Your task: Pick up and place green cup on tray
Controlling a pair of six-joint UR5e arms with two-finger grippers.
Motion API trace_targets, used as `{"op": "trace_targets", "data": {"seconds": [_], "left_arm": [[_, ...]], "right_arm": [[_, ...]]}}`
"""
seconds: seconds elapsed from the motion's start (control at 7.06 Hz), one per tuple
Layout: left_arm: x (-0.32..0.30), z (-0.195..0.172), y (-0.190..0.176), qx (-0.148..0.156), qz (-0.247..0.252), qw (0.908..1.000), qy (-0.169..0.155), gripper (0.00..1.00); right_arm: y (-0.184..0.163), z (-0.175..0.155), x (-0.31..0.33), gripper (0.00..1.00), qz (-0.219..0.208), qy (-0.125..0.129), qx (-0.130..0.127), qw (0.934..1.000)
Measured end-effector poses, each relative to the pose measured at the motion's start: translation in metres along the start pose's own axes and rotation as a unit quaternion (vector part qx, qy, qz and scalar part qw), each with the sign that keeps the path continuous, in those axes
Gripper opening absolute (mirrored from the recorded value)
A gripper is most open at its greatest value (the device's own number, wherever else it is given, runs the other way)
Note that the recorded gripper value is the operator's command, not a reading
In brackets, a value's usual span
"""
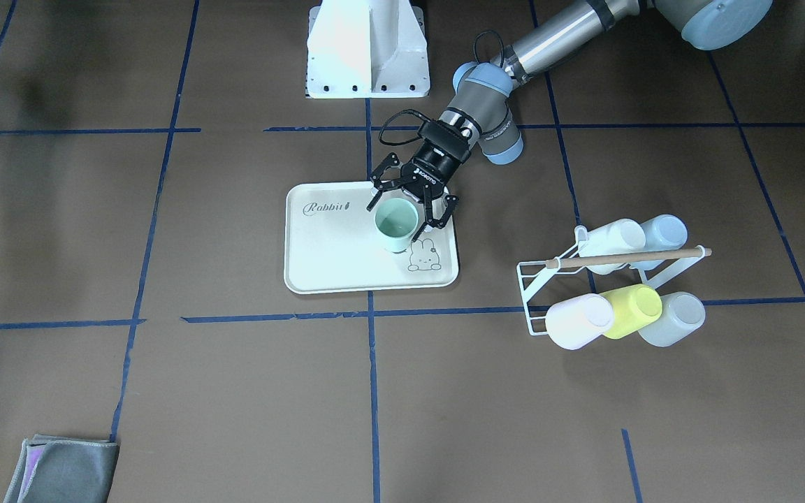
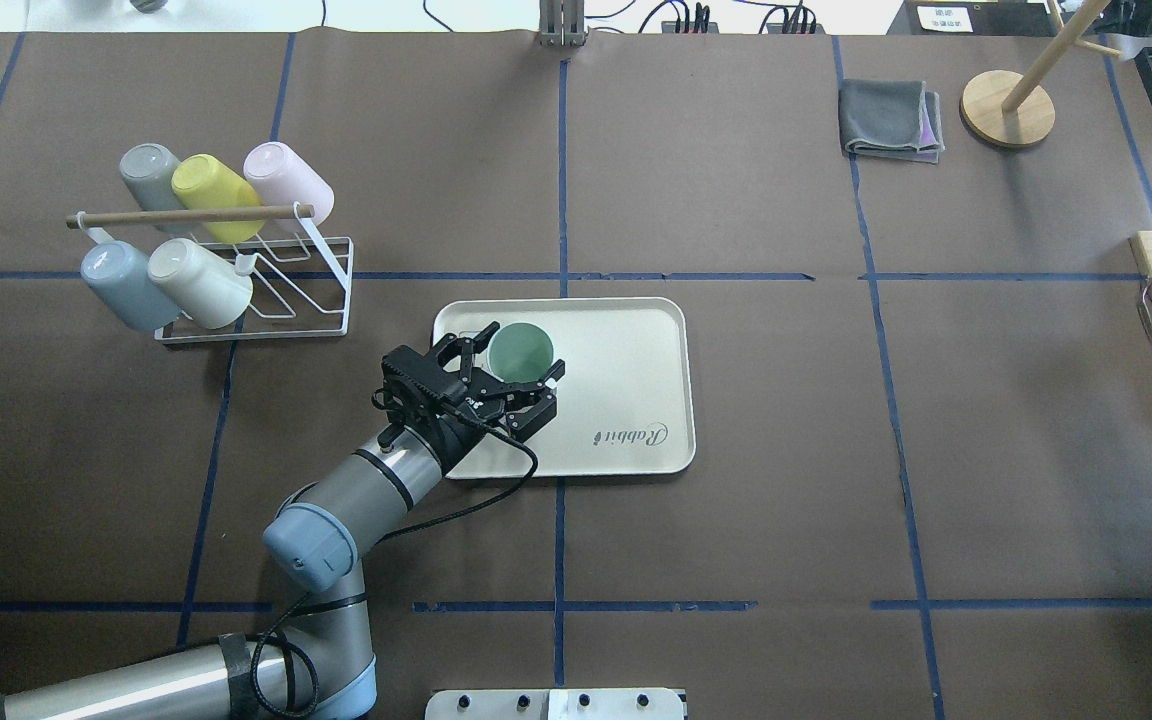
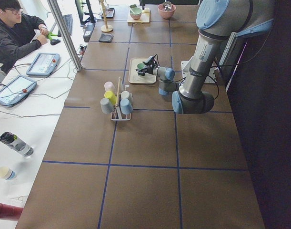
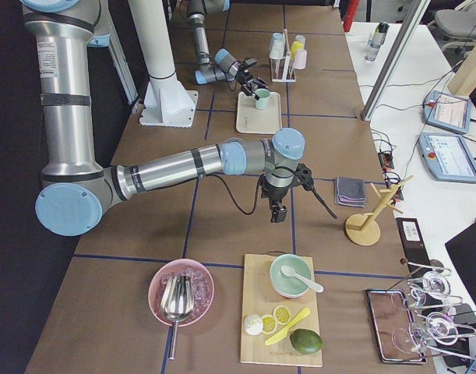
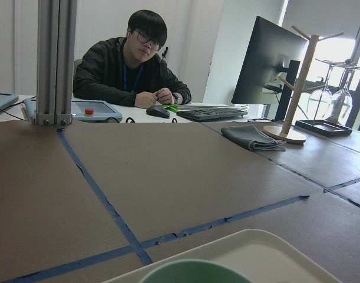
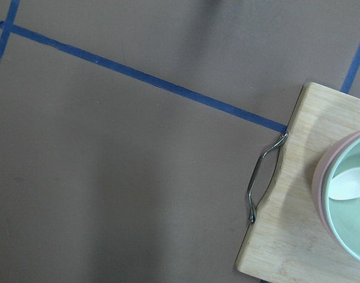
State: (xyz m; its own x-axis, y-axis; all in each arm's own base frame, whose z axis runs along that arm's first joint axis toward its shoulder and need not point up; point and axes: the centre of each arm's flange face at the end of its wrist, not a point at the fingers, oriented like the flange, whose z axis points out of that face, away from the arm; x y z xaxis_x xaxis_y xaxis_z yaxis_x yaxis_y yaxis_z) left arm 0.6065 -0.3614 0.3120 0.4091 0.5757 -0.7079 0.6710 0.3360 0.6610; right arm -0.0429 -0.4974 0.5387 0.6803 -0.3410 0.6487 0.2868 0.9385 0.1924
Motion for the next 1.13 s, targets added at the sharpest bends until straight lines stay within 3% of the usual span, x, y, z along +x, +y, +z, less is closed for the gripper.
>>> {"op": "trace_targets", "data": {"seconds": [0.43, 0.85, 1.13], "left_arm": [[0.000, 0.001, -0.014, 0.005, -0.006, 0.9998, 0.018, 1.00], [-0.024, 0.018, -0.063, 0.016, 0.006, 0.9997, 0.020, 1.00], [-0.034, 0.023, -0.105, -0.039, 0.043, 0.9983, 0.003, 1.00]], "right_arm": [[-0.001, -0.001, -0.001, 1.00, 0.000, 0.000, 0.001, 1.0000], [-0.002, -0.003, -0.002, 1.00, -0.001, 0.000, 0.003, 1.0000], [-0.003, -0.003, -0.003, 1.00, -0.002, 0.000, 0.003, 1.0000]]}}
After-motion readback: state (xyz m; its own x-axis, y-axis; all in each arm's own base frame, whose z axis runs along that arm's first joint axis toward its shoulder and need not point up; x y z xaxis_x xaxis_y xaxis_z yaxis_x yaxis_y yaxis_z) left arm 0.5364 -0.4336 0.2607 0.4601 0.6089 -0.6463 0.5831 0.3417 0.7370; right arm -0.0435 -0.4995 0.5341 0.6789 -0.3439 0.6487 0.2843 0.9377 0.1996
